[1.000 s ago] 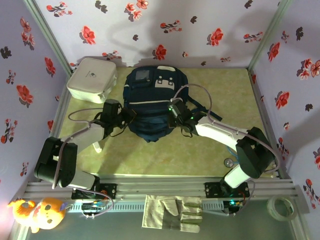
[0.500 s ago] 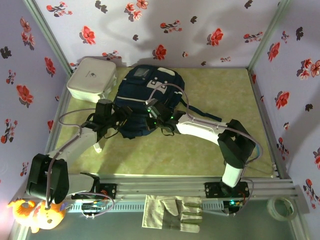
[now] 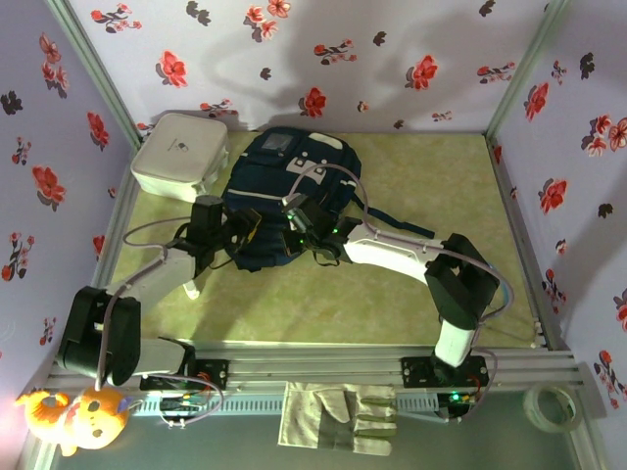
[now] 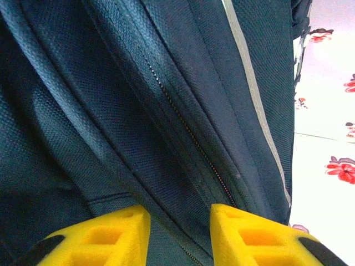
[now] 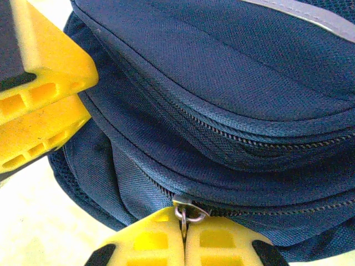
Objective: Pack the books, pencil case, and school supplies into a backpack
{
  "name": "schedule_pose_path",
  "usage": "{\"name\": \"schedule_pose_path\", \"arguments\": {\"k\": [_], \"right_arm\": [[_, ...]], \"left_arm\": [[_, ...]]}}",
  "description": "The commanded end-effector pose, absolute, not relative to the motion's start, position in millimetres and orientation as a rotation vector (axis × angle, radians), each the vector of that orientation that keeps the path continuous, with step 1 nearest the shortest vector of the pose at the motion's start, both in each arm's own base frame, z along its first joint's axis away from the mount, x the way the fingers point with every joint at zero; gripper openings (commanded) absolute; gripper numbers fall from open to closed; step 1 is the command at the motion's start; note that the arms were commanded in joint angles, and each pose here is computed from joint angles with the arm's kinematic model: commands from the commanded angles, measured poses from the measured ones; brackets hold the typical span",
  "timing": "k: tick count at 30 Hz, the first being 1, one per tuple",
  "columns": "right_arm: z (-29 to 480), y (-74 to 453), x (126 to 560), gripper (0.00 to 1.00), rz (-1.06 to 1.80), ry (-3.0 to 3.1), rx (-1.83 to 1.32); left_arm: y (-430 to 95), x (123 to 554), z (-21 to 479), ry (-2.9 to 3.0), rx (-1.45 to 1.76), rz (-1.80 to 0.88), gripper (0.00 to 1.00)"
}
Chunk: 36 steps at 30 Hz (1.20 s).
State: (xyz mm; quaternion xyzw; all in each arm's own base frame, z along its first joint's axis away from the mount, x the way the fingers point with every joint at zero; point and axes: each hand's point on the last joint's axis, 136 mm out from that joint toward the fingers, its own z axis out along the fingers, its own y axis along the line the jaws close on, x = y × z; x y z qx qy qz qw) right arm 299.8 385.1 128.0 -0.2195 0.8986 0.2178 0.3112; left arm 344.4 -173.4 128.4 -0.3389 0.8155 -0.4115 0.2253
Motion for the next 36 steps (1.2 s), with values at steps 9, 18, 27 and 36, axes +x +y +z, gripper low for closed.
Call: {"name": "schedule_pose_path", "arguments": {"k": [9, 18, 27, 36], "right_arm": [[155.5, 400.3, 299.5, 0.00, 0.655, 2.304, -0.578], [142.8, 317.0, 316.2, 0.00, 0.432, 2.352, -0.473], [124.8, 252.4, 351.0, 0.00, 0.251, 2.434, -0.378], [117.7, 220.0, 398.4, 0.00, 0.245, 2.561, -0.079]], "left_arm": [[-182.8, 347.0, 109.0, 2.259, -0.969, -1.167, 0.19], [-175.1, 349.6, 122.0, 2.292, -0.803, -1.068, 0.00], [-169.9, 327.0, 128.9, 2.398, -0.639, -0.985, 0.00], [-160.4, 304.1, 116.9, 2.501, -0.579, -0.918, 0.00]]}}
